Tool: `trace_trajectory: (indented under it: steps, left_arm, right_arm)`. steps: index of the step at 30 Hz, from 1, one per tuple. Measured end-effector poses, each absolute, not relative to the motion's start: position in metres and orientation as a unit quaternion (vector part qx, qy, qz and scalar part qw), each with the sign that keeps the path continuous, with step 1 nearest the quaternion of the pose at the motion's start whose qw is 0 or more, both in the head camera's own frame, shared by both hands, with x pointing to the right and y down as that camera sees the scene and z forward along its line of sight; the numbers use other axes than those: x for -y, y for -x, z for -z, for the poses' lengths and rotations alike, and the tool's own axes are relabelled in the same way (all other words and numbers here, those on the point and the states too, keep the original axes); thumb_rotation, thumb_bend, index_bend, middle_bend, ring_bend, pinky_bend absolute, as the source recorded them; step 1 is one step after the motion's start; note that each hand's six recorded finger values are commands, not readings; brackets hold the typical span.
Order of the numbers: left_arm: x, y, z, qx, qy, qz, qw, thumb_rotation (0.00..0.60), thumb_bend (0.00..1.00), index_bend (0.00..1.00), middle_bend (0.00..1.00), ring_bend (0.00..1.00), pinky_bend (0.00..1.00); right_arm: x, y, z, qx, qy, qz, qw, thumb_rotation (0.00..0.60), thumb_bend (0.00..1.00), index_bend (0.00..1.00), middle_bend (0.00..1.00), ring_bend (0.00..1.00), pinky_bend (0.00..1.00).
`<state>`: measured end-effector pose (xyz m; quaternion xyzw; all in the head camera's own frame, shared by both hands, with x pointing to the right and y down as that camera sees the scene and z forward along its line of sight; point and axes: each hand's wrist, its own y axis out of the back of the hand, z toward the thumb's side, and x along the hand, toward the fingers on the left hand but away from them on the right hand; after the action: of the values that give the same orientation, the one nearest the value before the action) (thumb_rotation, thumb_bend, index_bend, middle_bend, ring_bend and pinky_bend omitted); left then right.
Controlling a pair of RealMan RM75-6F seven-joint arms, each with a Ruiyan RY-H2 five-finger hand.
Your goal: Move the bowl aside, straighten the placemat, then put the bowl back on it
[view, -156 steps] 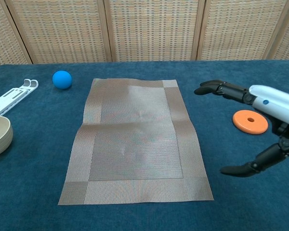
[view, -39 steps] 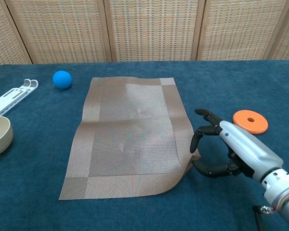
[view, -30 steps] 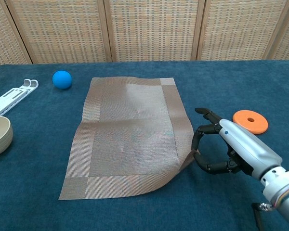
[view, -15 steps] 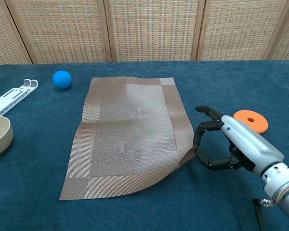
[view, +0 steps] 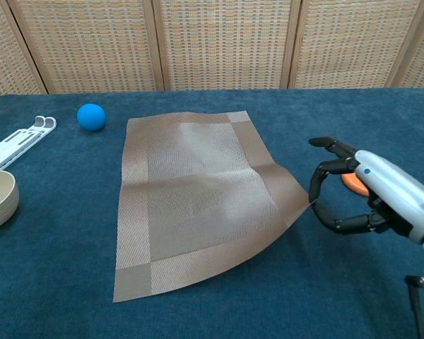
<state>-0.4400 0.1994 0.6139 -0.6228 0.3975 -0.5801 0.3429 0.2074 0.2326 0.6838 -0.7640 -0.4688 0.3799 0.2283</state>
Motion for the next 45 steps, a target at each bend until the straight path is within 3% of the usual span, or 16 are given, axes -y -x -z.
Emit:
trace_trajectory:
  steps: [12, 20, 28, 34, 36, 39, 41, 45]
  left_arm:
    - [-0.201, 0.436, -0.610, -0.398, 0.625, 0.574, 0.349, 0.600, 0.11, 0.11, 0.00, 0.00, 0.00]
    - [-0.202, 0.432, -0.610, -0.393, 0.628, 0.572, 0.353, 0.600, 0.11, 0.11, 0.00, 0.00, 0.00]
    - [-0.202, 0.432, -0.612, -0.391, 0.628, 0.573, 0.353, 0.600, 0.11, 0.11, 0.00, 0.00, 0.00]
    - [-0.201, 0.431, -0.614, -0.387, 0.629, 0.574, 0.354, 0.600, 0.11, 0.11, 0.00, 0.00, 0.00]
    - [-0.202, 0.430, -0.615, -0.386, 0.630, 0.574, 0.354, 0.600, 0.11, 0.11, 0.00, 0.00, 0.00]
    - [-0.201, 0.430, -0.615, -0.386, 0.630, 0.574, 0.354, 0.600, 0.11, 0.11, 0.00, 0.00, 0.00]
    - [-0.201, 0.430, -0.616, -0.386, 0.630, 0.574, 0.354, 0.600, 0.11, 0.11, 0.00, 0.00, 0.00]
    - [-0.198, 0.426, -0.616, -0.382, 0.633, 0.570, 0.359, 0.600, 0.11, 0.11, 0.00, 0.00, 0.00]
  right_arm:
    - [-0.219, -0.272, -0.664, 0.471, 0.731, -0.414, 0.269, 0.600, 0.60, 0.70, 0.13, 0.00, 0.00]
    - [-0.204, -0.324, -0.667, 0.463, 0.703, -0.456, 0.289, 0.600, 0.60, 0.71, 0.13, 0.00, 0.00]
    - [-0.163, -0.366, -0.683, 0.450, 0.674, -0.513, 0.284, 0.600, 0.60, 0.72, 0.14, 0.00, 0.00]
    - [-0.119, -0.395, -0.675, 0.439, 0.643, -0.546, 0.309, 0.600, 0.59, 0.71, 0.14, 0.00, 0.00]
    - [-0.113, -0.400, -0.673, 0.432, 0.634, -0.556, 0.320, 0.600, 0.57, 0.65, 0.10, 0.00, 0.00]
    - [-0.110, -0.411, -0.671, 0.427, 0.620, -0.572, 0.325, 0.600, 0.51, 0.44, 0.00, 0.00, 0.00]
    - [-0.112, -0.419, -0.668, 0.433, 0.614, -0.579, 0.318, 0.600, 0.44, 0.29, 0.00, 0.00, 0.00]
    - [-0.122, -0.435, -0.659, 0.451, 0.603, -0.584, 0.303, 0.600, 0.38, 0.16, 0.00, 0.00, 0.00]
